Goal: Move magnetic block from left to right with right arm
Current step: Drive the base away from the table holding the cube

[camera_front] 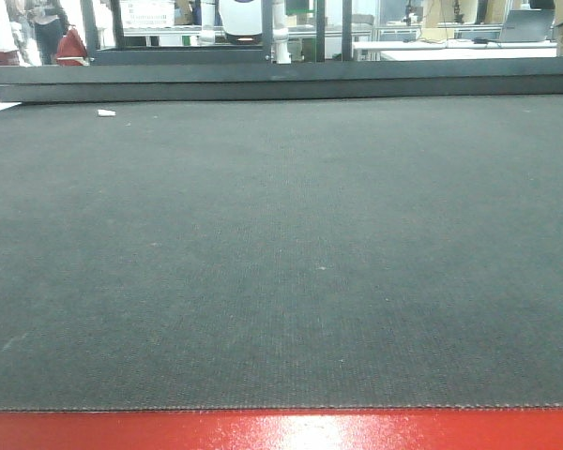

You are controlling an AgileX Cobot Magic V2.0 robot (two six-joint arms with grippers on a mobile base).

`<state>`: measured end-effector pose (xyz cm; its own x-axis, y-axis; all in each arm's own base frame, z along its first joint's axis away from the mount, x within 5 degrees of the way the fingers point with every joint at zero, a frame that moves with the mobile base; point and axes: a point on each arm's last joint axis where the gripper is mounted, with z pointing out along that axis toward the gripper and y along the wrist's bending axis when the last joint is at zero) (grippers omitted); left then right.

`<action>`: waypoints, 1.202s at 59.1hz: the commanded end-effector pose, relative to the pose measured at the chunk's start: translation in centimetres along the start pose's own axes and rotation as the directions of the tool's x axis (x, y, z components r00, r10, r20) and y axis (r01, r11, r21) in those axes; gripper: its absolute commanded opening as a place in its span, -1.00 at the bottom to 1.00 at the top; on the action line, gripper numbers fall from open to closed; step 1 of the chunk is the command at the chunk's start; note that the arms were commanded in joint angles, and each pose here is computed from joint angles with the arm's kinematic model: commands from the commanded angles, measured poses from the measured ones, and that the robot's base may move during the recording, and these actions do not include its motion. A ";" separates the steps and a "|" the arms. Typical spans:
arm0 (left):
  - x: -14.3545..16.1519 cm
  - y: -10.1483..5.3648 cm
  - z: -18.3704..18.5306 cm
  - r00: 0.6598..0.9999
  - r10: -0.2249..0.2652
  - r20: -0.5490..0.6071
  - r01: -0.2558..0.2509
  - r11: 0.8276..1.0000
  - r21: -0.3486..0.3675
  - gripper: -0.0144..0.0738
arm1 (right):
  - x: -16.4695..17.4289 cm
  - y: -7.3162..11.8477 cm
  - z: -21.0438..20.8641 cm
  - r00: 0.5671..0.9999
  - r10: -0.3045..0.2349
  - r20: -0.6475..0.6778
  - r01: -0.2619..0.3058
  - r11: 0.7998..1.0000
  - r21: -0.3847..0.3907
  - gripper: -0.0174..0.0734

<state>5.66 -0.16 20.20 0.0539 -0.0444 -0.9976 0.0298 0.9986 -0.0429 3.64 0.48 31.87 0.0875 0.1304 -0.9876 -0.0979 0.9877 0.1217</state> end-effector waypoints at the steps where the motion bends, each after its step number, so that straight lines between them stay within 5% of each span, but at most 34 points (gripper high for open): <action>1: -0.5 -0.1 -0.1 0.996 -0.005 0.089 0.004 1.000 0.009 -0.93 | -1.5 0.1 -0.1 0.995 -0.006 0.096 0.006 1.000 0.002 -0.33; 71: -0.5 -0.1 -0.1 0.996 -0.005 0.089 0.004 1.000 0.009 -0.94 | -1.5 0.1 -0.1 0.995 -0.006 0.095 0.006 1.000 0.003 -0.33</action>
<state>5.66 -0.16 20.20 0.0539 -0.0444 -0.9976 0.0298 0.9986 -0.0429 3.64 0.48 31.81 0.0808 0.1298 -0.9882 -0.0977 0.9877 0.1217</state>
